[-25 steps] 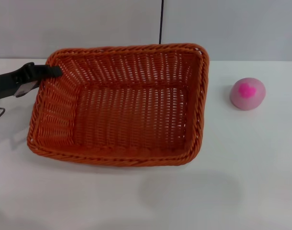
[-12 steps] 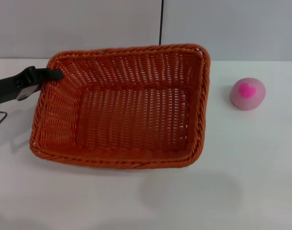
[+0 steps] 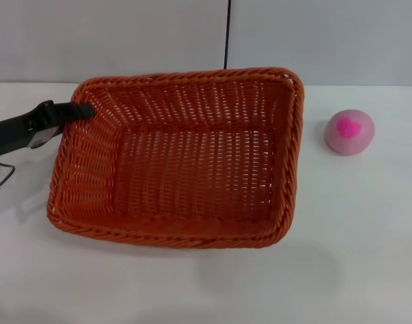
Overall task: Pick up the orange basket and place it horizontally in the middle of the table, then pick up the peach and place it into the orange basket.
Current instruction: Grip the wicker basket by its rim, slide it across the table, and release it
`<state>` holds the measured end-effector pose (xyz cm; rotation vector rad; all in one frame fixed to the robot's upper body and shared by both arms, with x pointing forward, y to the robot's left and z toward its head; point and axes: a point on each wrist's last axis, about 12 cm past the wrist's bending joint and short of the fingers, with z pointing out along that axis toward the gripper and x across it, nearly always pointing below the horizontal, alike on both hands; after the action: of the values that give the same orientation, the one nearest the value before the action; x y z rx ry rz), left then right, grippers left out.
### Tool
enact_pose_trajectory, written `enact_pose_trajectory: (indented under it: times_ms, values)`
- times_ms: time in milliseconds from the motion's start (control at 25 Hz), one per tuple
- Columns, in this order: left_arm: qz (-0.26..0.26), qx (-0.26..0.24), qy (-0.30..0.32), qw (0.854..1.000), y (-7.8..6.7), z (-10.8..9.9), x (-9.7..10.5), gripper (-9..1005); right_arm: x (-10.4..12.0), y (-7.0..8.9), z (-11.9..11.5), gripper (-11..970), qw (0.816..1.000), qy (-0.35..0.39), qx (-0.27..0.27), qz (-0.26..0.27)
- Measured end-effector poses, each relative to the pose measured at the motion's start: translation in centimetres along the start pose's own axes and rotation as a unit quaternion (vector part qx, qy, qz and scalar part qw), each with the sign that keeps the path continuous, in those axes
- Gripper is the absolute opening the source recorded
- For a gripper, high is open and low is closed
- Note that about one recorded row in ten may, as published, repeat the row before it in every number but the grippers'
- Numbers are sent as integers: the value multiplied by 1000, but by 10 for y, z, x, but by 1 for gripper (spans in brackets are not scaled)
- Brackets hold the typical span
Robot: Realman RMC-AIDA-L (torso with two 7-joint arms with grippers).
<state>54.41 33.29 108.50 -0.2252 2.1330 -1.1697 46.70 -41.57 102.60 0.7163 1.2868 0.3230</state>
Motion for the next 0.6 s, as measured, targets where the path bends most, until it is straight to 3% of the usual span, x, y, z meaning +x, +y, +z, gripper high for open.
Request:
enact_pose_trajectory:
  times_ms: [600]
  values:
    - [-18, 0, 7, 1000, 9, 0, 14, 284, 1, 0, 1, 638, 1000, 3, 0, -1]
